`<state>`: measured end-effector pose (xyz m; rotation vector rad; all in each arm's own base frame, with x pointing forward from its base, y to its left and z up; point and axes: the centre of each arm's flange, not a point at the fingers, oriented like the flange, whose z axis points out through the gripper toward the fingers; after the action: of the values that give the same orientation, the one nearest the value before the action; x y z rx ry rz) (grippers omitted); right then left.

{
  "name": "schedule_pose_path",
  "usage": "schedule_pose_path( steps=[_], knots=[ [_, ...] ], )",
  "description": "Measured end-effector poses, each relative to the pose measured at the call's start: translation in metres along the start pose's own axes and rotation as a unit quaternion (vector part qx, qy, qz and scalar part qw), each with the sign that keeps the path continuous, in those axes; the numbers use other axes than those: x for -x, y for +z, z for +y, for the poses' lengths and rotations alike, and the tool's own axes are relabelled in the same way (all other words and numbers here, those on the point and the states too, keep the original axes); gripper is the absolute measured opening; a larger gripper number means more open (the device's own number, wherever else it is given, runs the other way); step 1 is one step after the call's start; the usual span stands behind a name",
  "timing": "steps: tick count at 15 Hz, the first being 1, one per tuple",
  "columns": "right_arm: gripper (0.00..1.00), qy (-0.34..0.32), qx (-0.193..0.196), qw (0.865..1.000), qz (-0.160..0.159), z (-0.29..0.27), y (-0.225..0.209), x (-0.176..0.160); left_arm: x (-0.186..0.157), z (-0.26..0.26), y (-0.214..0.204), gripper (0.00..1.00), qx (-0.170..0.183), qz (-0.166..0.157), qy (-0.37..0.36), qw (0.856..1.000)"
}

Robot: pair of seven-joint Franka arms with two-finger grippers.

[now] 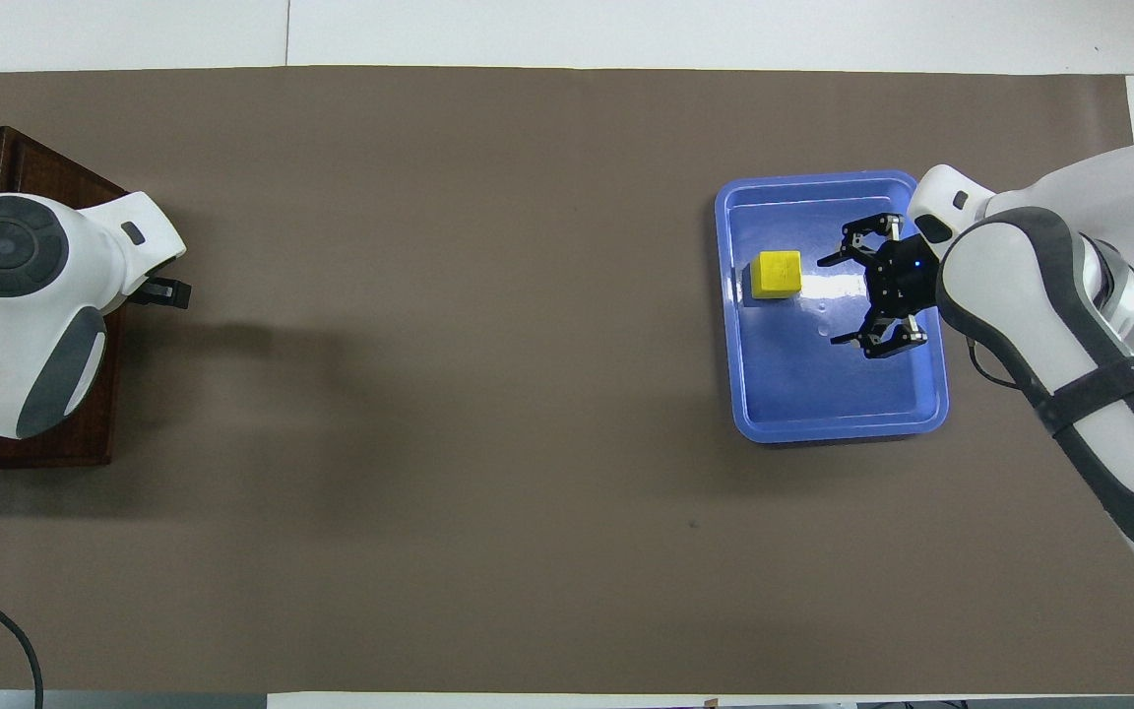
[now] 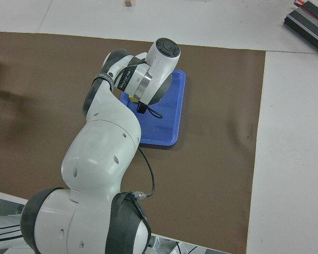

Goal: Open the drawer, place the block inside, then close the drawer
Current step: 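Pull the drawer open with the left gripper while the right gripper reaches the cube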

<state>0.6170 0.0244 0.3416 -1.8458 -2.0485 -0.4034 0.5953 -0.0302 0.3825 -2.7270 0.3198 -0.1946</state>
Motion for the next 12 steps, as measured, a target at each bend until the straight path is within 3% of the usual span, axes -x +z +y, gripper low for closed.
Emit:
schedule_pose_path(
  steps=[8,12],
  knots=[
    [1.0,-0.046,0.002,0.999,0.0,0.027,0.021,0.0,-0.011,0.112,-0.047,1.0,0.057,0.014,-0.083,0.995],
    [1.0,-0.044,0.005,0.999,-0.005,0.029,0.035,0.002,-0.01,0.121,-0.05,1.0,0.06,0.012,-0.085,0.994]
  ],
)
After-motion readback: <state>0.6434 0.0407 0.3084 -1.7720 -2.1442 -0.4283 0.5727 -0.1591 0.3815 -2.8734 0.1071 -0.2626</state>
